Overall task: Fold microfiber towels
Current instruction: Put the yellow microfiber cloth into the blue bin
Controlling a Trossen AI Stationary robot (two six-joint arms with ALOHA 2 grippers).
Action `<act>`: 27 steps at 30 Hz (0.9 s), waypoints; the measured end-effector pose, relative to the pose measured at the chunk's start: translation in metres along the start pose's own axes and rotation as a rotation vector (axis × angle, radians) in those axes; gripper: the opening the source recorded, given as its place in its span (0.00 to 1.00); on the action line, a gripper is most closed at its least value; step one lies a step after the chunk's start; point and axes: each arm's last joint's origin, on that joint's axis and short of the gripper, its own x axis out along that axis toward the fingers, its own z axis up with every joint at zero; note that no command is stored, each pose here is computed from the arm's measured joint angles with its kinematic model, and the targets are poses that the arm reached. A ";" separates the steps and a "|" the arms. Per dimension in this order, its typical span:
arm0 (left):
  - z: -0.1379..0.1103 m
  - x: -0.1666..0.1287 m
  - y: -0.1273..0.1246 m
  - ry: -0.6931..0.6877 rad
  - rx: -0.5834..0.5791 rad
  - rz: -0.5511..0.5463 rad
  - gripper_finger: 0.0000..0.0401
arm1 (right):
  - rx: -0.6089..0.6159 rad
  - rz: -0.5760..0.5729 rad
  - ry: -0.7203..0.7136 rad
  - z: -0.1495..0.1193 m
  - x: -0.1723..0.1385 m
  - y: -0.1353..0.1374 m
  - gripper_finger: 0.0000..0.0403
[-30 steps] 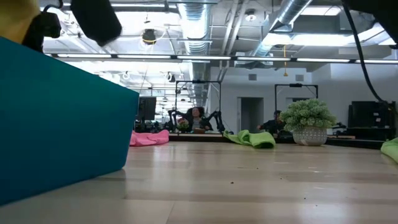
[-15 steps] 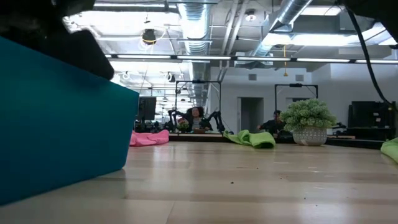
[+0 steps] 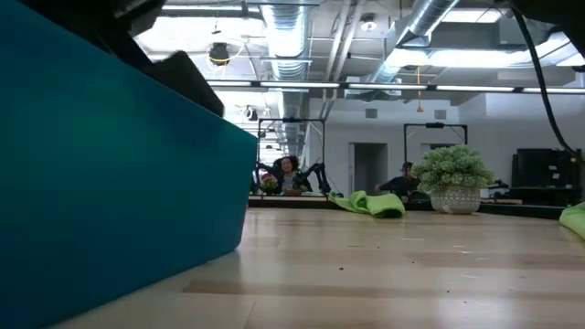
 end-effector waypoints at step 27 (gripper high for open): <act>0.000 0.000 -0.001 -0.001 -0.021 -0.011 0.03 | -0.059 -0.258 0.226 0.010 -0.047 -0.003 0.34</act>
